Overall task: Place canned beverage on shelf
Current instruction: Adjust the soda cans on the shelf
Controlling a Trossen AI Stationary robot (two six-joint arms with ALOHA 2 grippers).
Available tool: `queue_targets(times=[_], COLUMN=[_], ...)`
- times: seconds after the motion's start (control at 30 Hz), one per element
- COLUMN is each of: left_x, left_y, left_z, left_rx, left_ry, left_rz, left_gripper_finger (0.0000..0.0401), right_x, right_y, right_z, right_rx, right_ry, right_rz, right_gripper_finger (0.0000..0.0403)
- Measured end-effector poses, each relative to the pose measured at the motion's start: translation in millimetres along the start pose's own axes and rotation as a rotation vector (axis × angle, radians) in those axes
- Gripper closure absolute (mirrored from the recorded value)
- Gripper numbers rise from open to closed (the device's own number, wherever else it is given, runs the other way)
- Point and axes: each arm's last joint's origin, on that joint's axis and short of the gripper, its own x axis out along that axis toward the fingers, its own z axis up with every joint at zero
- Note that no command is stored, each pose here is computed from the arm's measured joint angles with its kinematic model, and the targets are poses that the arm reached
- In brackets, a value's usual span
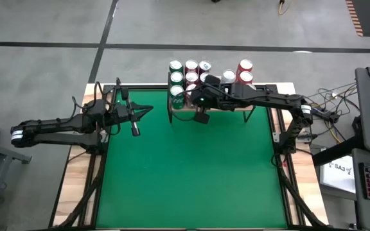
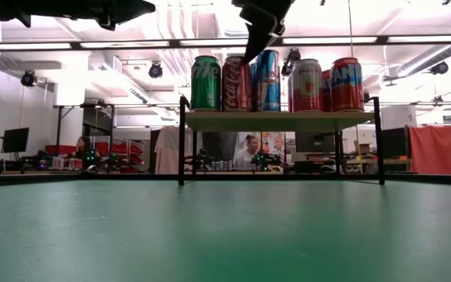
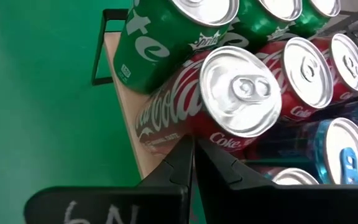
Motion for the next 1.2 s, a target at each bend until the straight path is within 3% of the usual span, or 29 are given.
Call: queue_targets(times=[0.3,0.67,0.97,1.2], left_x=[0.0,0.0,0.0,0.0], left_y=[0.0,0.2,0.2,0.9], left_z=[0.1,0.3,0.5,2.6], left_rx=[0.0,-0.014,-0.027,-0.047], left_ry=[-0.001,-0.004,-0.005,-0.026], left_rz=[0.0,0.001,0.002,0.008], left_gripper_finger=[0.0401,0.0401,0.0401,0.0401], right_x=[-0.6,-39.5,-69.9,-59.9], right_y=[0.1,4.3,-32.4,-84.5], right_z=[0.3,-4.1,-28.4,-41.6], right_rx=[0.004,0.042,0.207,0.364], right_ry=[-0.005,-0.05,-0.024,0.013], right_rz=[0.0,0.027,-0.133,-0.237], right_gripper_finger=[0.0394,0.0394,0.0394,0.0394])
